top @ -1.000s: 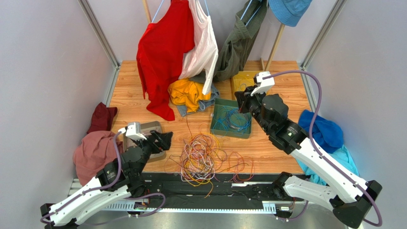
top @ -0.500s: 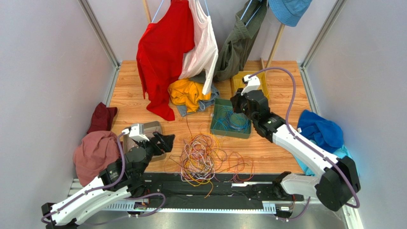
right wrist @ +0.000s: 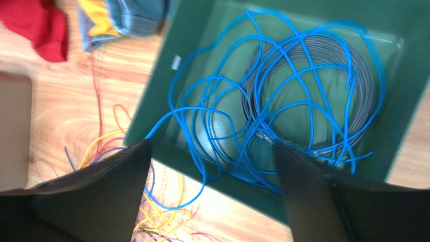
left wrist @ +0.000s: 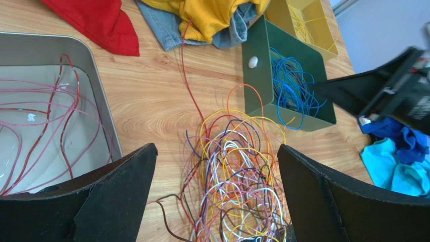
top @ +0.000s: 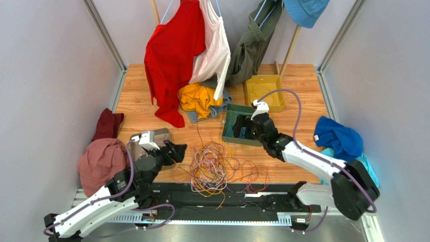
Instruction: Untangle the cables
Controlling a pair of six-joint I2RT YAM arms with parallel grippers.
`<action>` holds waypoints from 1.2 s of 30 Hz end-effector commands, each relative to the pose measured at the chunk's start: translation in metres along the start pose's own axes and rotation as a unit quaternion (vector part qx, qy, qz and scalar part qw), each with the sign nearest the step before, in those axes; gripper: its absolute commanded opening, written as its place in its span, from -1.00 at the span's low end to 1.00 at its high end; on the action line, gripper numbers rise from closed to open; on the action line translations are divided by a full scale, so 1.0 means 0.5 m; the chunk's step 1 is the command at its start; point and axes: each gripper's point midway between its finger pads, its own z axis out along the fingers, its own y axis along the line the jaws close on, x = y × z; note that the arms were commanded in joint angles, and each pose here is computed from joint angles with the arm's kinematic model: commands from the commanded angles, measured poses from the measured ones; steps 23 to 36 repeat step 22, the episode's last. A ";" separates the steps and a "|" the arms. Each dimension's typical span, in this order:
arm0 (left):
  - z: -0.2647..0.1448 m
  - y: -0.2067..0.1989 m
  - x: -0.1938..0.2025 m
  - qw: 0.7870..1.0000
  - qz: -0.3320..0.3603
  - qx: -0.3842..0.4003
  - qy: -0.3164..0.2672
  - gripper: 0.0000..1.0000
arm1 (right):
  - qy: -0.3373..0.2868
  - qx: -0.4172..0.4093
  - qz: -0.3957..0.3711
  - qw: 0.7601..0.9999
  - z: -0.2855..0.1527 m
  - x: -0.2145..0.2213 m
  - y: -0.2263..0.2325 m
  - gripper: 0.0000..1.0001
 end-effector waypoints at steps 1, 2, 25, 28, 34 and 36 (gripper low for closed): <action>0.002 -0.011 -0.007 1.000 0.004 0.007 -0.002 0.98 | -0.083 0.014 0.017 0.996 -0.074 -0.103 0.025 1.00; 0.003 -0.010 -0.007 1.000 0.007 0.004 -0.001 0.98 | -0.101 0.009 0.021 0.995 -0.100 -0.118 0.031 1.00; 0.020 0.012 0.034 0.993 0.038 -0.084 0.073 0.98 | -0.136 -0.130 0.000 0.982 -0.282 0.029 0.089 0.97; 0.020 0.012 0.034 0.993 0.038 -0.084 0.073 0.98 | -0.136 -0.130 0.000 0.982 -0.282 0.029 0.089 0.97; 0.020 0.012 0.034 0.993 0.038 -0.084 0.073 0.98 | -0.136 -0.130 0.000 0.982 -0.282 0.029 0.089 0.97; 0.020 0.012 0.034 0.993 0.038 -0.084 0.073 0.98 | -0.136 -0.130 0.000 0.982 -0.282 0.029 0.089 0.97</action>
